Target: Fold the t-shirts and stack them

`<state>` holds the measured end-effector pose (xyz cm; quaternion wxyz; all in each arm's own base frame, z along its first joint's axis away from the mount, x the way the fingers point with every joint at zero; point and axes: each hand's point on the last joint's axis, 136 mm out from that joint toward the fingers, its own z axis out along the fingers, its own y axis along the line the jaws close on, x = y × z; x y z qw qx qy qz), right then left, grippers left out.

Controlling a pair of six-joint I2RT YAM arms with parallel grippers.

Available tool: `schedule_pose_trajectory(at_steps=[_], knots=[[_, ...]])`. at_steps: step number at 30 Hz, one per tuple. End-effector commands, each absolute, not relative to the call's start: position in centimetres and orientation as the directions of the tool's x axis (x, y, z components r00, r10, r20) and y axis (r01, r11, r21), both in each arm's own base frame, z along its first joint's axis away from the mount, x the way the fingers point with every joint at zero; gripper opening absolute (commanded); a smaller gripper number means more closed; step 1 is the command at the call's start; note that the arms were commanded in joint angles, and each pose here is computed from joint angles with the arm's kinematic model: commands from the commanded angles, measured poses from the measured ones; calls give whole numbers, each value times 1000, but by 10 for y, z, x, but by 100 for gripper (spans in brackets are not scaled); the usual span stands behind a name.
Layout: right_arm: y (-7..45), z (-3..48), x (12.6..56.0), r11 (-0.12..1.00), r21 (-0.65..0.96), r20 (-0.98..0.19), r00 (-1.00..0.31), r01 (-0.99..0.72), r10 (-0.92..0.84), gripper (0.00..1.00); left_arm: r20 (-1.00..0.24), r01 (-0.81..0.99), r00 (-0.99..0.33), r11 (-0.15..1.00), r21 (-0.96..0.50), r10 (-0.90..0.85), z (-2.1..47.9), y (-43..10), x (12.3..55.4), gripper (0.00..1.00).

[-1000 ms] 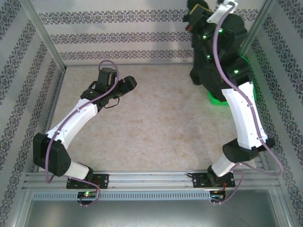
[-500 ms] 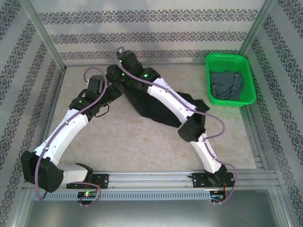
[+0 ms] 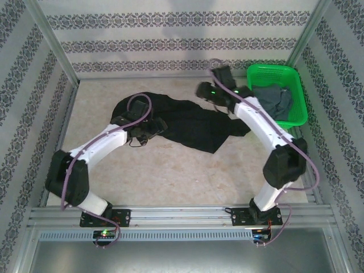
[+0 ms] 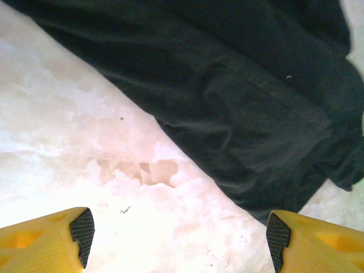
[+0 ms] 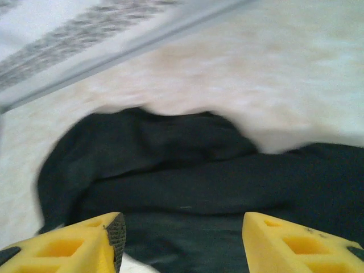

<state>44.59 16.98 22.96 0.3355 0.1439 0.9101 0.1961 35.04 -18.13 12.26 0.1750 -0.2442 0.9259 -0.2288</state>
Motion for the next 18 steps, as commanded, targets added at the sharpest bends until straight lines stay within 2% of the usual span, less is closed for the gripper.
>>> schedule_pose_trajectory(at_steps=[1, 5, 10, 14, 18], knots=[[155, 169, 424, 888, 410, -447, -804, 206, 393, 58, -218, -418, -767, 727, -545, -604, 140, -172, 367, 80], [150, 123, 415, 884, 400, -330, -862, 241, 384, 60, -157, -514, -707, 653, -556, -690, 132, -143, 384, 81], [177, 108, 417, 897, 386, -288, -896, 214, 338, 62, -100, -693, -531, 499, -520, -841, 109, -47, 402, 84], [185, 88, 416, 881, 385, -221, -900, 275, 377, 64, -106, -744, -478, 466, -479, -872, 92, 3, 417, 86], [184, 67, 419, 864, 374, -171, -891, 336, 420, 66, -91, -766, -462, 448, -461, -882, 69, 30, 428, 88]])
